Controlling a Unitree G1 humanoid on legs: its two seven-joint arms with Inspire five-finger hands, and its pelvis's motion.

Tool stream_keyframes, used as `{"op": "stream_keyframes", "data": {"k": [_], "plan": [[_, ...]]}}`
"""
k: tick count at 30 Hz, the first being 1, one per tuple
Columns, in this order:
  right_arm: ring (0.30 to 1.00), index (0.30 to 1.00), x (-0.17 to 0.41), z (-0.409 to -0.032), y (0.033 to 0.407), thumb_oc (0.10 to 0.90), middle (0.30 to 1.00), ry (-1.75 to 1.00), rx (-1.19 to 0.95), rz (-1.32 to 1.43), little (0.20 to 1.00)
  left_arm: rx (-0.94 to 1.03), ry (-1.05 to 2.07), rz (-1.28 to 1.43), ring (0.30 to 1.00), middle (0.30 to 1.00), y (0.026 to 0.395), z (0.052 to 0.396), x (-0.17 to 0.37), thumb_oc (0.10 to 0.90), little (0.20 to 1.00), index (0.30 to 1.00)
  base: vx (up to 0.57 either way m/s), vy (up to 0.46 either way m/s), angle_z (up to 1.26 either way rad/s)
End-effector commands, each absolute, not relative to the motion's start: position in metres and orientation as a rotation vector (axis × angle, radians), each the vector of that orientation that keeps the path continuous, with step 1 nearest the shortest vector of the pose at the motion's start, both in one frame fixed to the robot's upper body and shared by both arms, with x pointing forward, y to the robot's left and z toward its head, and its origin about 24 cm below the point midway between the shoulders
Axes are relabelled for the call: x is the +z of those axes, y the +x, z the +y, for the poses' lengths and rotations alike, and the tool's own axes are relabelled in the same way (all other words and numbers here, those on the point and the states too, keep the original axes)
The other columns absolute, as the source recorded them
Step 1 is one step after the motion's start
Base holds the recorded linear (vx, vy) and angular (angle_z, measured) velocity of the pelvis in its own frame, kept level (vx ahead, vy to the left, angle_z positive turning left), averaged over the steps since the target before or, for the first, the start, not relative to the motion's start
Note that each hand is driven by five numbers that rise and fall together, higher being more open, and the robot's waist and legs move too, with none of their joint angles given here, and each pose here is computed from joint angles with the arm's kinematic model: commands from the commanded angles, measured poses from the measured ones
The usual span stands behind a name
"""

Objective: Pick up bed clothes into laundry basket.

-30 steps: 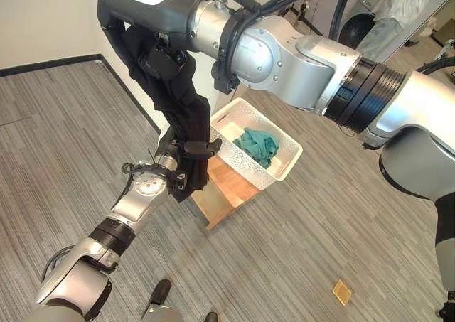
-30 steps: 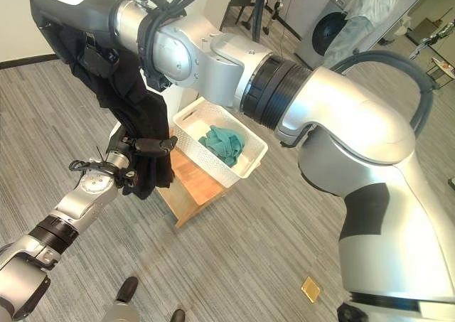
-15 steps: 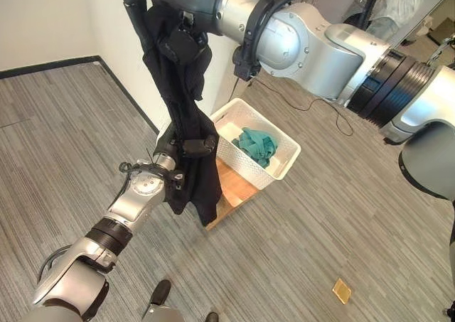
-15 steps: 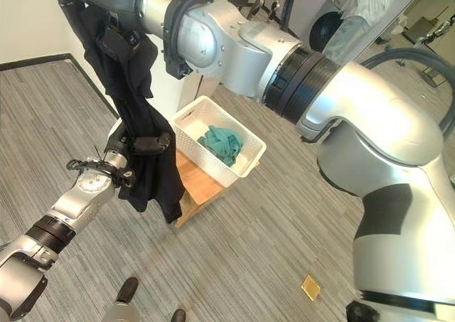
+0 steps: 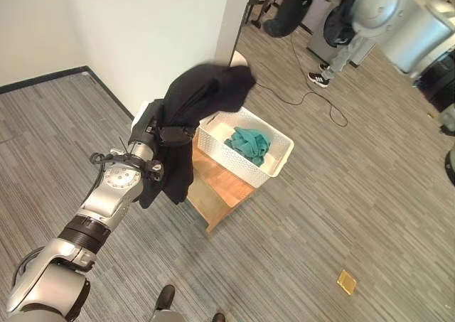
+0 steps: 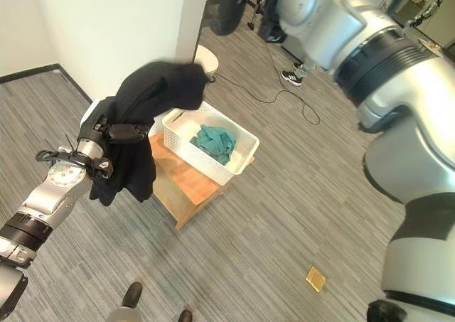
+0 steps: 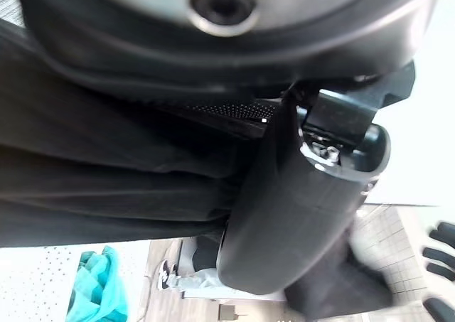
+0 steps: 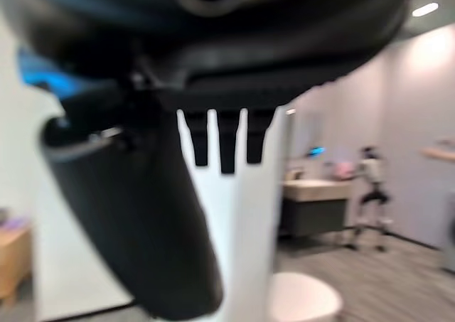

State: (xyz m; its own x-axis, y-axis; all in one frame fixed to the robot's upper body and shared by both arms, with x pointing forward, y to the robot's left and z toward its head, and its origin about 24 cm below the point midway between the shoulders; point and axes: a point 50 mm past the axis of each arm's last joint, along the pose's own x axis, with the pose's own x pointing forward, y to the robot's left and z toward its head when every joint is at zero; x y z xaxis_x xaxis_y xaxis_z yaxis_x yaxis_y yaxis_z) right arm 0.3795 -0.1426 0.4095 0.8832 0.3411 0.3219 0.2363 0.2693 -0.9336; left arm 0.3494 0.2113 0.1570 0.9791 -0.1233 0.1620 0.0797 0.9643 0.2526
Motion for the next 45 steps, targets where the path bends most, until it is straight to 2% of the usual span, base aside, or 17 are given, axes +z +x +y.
{"op": "stream_keyframes", "data": {"k": [1,2,9,10,15,19,20,24,25,26,29,33,39,40,42,45], "plan": [[0.900,0.900,0.483,-0.174,0.346,0.800,0.900,-1.245,-0.193,-0.632,0.900,-0.186,0.221,-0.438,0.300,0.300,0.344,0.190,0.207,0.400,0.300,0.300,-0.01,-0.019,-0.06],[0.900,0.900,0.487,-0.204,0.337,0.800,0.900,-1.274,-0.267,-0.586,0.900,-0.191,0.335,-0.420,0.300,0.300,0.339,0.204,0.208,0.400,0.300,0.300,0.00,0.000,0.00],[0.900,0.900,0.477,-0.199,0.331,0.800,0.900,-1.277,-0.168,-0.630,0.900,-0.251,0.657,-0.377,0.300,0.300,0.339,0.219,0.230,0.400,0.300,0.300,-0.02,-0.019,-0.04],[0.900,0.900,0.463,-0.191,0.332,0.800,0.900,-1.270,-0.074,-0.636,0.900,-0.210,0.907,-0.381,0.300,0.300,0.336,0.238,0.272,0.400,0.300,0.300,-0.05,-0.061,-0.17],[0.900,0.900,0.419,-0.168,0.326,0.800,0.900,-1.199,0.201,-0.691,0.900,-0.024,1.270,-0.353,0.300,0.300,0.313,0.279,0.365,0.400,0.300,0.300,-0.05,-0.121,-0.42],[0.900,0.900,0.377,-0.185,0.315,0.800,0.900,-1.037,0.339,-0.650,0.900,0.069,1.432,-0.404,0.300,0.300,0.302,0.273,0.415,0.400,0.300,0.300,0.05,-0.104,-0.08],[0.900,0.900,0.343,-0.190,0.307,0.800,0.900,-0.955,0.447,-0.580,0.900,0.154,1.472,-0.488,0.300,0.300,0.293,0.269,0.441,0.400,0.300,0.300,0.05,-0.149,-0.03],[0.900,0.900,0.278,-0.199,0.285,0.800,0.900,-0.833,0.649,-0.380,0.900,0.158,1.521,-0.618,0.300,0.300,0.284,0.244,0.466,0.400,0.300,0.300,0.03,-0.165,0.07],[0.900,0.900,0.276,-0.203,0.282,0.800,0.900,-0.827,0.637,-0.375,0.900,0.146,1.524,-0.627,0.300,0.300,0.286,0.240,0.467,0.400,0.300,0.300,0.04,-0.184,0.18],[0.900,0.900,0.230,-0.213,0.276,0.800,0.900,-0.674,0.693,-0.219,0.900,0.140,1.545,-0.674,0.300,0.300,0.281,0.229,0.476,0.400,0.300,0.300,0.05,-0.194,0.25],[0.900,0.900,0.171,-0.224,0.262,0.800,0.900,-0.469,0.698,-0.040,0.900,0.146,1.611,-0.745,0.300,0.300,0.278,0.208,0.489,0.400,0.300,0.300,0.02,-0.194,0.11],[0.900,0.900,0.123,-0.231,0.248,0.800,0.900,-0.397,0.687,0.125,0.900,0.190,1.647,-0.765,0.300,0.300,0.280,0.201,0.501,0.400,0.300,0.300,0.03,-0.072,-0.42],[0.900,0.900,0.122,-0.232,0.247,0.800,0.900,-0.393,0.683,0.126,0.900,0.184,1.649,-0.769,0.300,0.300,0.281,0.198,0.501,0.400,0.300,0.300,0.04,-0.005,-0.13],[0.900,0.900,0.074,-0.239,0.221,0.800,0.900,-0.241,0.634,0.270,0.900,0.286,1.674,-0.710,0.300,0.300,0.283,0.218,0.504,0.400,0.300,0.300,0.23,0.016,0.16],[0.900,0.900,0.030,-0.242,0.193,0.800,0.900,-0.123,0.521,0.376,0.900,0.365,1.690,-0.694,0.300,0.300,0.285,0.228,0.506,0.400,0.300,0.300,0.30,0.114,-0.11],[0.900,0.900,0.020,-0.246,0.177,0.800,0.900,-0.092,0.495,0.418,0.900,0.392,1.702,-0.687,0.300,0.300,0.288,0.229,0.506,0.400,0.300,0.300,0.14,0.119,-1.57]]}}
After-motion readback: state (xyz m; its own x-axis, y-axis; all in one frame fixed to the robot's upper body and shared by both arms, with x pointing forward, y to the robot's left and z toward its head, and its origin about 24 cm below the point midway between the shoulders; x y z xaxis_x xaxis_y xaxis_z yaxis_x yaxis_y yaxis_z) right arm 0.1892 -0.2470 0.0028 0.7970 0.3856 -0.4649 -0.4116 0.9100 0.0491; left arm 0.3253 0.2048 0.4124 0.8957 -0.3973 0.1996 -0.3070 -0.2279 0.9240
